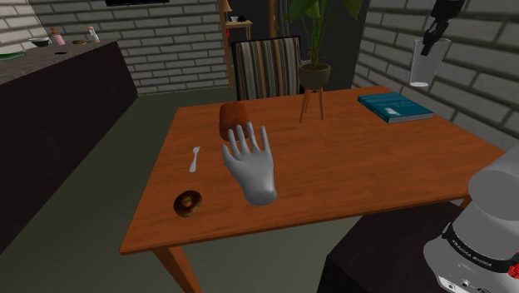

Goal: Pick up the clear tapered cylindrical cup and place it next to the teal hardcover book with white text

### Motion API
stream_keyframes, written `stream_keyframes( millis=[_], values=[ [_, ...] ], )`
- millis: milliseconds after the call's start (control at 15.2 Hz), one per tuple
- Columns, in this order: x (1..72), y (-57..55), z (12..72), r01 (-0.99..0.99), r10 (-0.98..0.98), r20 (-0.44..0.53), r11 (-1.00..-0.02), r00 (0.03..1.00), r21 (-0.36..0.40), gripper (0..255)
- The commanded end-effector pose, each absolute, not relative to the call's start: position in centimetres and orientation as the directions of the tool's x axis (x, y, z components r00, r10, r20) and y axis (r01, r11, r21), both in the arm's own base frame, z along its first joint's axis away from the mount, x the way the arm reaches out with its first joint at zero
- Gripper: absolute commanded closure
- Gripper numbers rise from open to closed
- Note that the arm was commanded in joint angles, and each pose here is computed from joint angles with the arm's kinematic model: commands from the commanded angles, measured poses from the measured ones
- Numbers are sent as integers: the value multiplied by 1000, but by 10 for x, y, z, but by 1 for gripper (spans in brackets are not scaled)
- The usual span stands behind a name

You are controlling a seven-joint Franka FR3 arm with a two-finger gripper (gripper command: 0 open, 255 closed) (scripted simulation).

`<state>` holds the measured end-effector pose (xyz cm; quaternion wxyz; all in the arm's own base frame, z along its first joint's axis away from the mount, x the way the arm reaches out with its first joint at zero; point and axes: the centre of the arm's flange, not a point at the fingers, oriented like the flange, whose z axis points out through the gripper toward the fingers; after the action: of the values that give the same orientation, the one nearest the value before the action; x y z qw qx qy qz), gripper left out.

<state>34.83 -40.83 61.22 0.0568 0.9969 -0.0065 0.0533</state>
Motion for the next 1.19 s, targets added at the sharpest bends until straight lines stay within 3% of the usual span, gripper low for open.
stream_keyframes(
  millis=[0,1122],
  values=[
    [348,-409,603,-18,-6,108,-993,994,113,255],
    [348,-409,513,-18,-6,108,-993,994,113,255]
  ],
)
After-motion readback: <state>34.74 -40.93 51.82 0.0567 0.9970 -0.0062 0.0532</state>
